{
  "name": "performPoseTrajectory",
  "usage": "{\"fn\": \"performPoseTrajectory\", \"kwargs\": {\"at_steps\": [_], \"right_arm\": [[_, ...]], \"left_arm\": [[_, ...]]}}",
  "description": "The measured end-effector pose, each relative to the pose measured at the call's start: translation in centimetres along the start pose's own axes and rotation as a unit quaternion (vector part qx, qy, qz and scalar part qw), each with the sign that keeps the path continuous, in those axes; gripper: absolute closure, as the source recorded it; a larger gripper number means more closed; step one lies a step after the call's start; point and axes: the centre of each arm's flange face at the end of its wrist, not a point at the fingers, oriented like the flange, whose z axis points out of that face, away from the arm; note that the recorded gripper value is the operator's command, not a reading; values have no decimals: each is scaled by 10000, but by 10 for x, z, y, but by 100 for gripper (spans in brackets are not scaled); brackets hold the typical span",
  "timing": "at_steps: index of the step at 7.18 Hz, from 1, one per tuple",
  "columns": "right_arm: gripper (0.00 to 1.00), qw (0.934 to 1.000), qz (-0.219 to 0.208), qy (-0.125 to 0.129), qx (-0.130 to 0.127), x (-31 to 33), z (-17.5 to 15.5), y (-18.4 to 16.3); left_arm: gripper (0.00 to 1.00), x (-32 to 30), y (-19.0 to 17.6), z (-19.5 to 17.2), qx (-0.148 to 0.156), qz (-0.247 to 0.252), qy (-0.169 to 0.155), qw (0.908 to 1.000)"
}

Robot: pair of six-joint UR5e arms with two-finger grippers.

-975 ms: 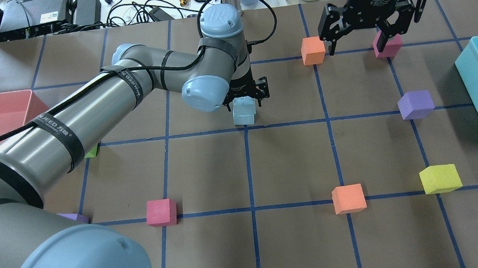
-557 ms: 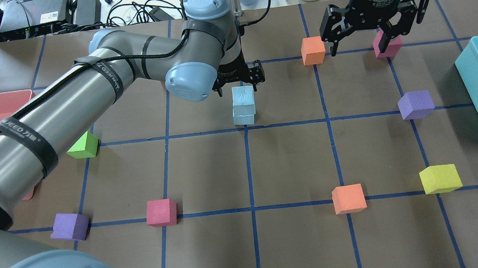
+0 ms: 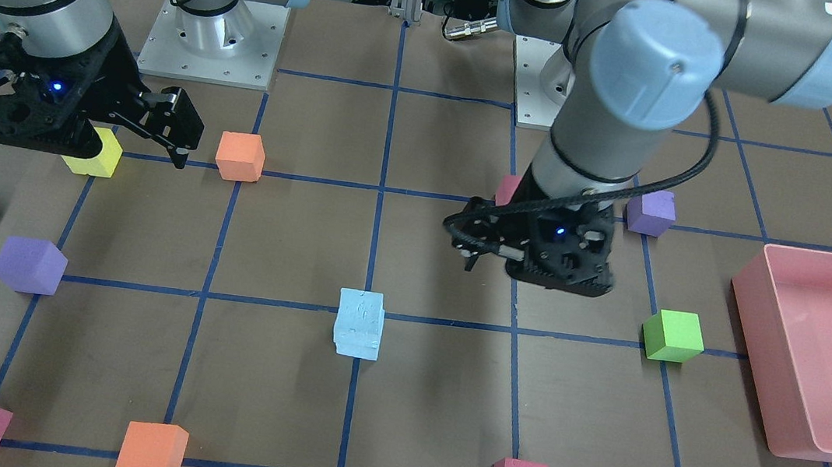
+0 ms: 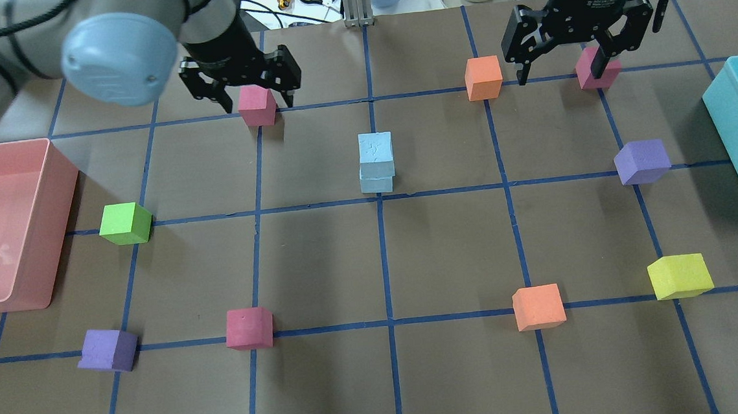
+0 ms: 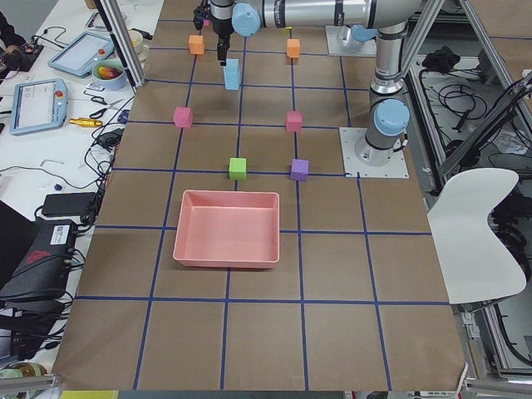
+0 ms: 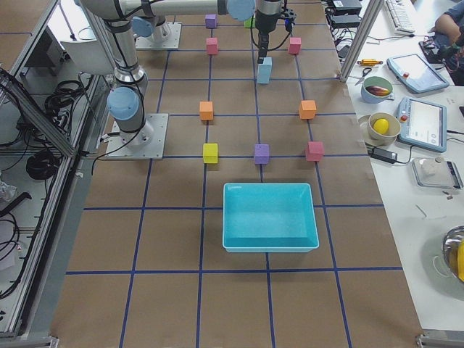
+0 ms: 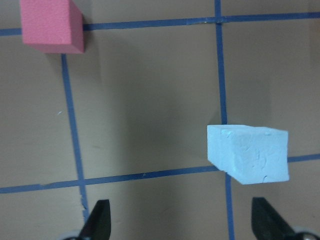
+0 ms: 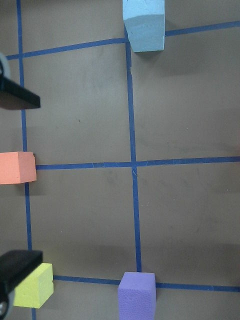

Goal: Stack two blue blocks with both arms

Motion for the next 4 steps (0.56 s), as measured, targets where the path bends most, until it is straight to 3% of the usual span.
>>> {"fn": "performPoseTrajectory", "kwargs": {"at_steps": [2, 4], "right_arm": [[0, 10000, -82, -41, 38, 9, -5, 2], [0, 9999, -118, -31, 66, 10, -7, 4]], "left_arm": [[0, -45, 46, -64, -97, -102, -171, 9998], [0, -60, 78, -94, -95, -242, -194, 9995]]}}
